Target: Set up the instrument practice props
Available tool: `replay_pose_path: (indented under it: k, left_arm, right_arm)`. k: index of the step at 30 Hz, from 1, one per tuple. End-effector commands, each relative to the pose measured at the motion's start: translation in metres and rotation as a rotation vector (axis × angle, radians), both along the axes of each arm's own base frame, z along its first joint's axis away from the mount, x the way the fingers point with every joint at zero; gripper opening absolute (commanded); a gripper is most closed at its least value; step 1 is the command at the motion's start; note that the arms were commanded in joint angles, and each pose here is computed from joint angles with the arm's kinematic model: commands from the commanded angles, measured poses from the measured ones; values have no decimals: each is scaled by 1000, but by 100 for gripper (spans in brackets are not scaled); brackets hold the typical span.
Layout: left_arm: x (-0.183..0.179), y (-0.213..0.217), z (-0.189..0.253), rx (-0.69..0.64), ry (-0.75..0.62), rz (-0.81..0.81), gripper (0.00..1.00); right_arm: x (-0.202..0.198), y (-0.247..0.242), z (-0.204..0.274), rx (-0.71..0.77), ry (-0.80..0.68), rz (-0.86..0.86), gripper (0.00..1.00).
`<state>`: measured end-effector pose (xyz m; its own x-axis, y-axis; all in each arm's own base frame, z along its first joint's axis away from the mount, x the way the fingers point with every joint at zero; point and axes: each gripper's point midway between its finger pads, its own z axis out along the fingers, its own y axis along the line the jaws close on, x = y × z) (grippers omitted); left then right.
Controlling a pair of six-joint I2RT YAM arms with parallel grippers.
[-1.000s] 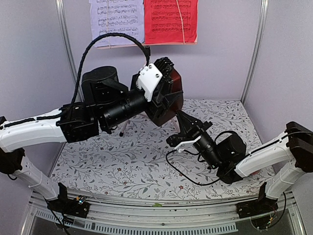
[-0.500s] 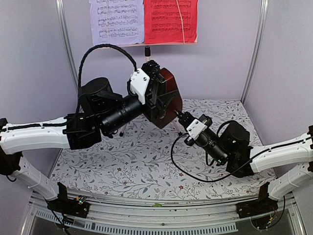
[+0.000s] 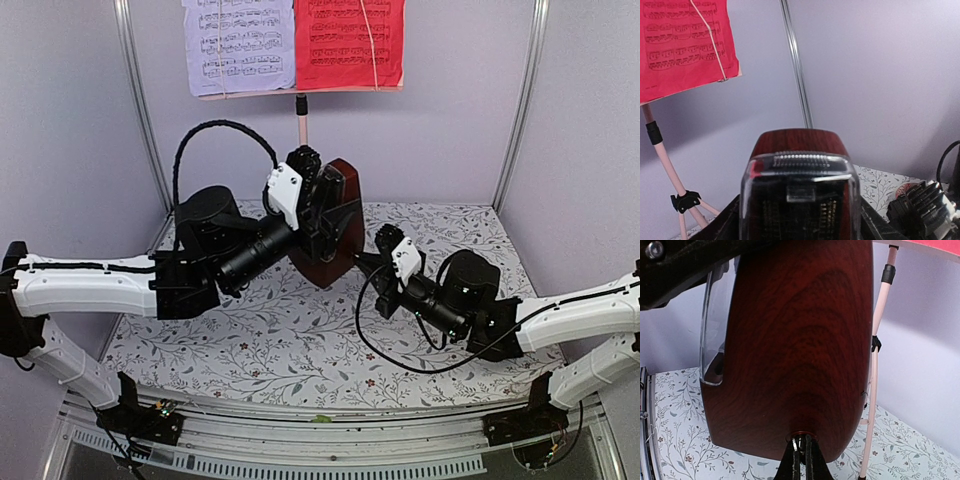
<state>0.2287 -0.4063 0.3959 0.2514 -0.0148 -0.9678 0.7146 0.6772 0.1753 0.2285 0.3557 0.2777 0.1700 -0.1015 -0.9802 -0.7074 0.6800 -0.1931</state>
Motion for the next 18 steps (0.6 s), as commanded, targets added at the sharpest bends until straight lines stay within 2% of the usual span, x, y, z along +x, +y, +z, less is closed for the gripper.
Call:
replay_pose_path:
  k: [1,2,4,6,10,15,18]
  left_arm:
    - [-5,-9,-22,-32,63,-55,0]
    - [-2,-8,-27,-34,76,-44,0]
    - [5,-5,-37,-38,97,-21,0]
    - [12,-3,-47,-42,121,-1,0]
    - [22,-1,-69,-34,160,23,0]
    - [33,3,-93,-40,203,52,0]
    - [37,8,-108,-59,226,78,0]
  right_arm:
    - [8,-13,28,212,33,-24,0]
    - [8,-13,20,193,34,-24,0]
    - [8,-13,5,155,35,-25,10]
    - [7,-13,-12,108,34,-23,28]
    - [6,-18,-41,61,49,-33,50]
    - [8,-29,-58,60,95,-67,67]
    - [11,-34,-59,102,143,-91,73]
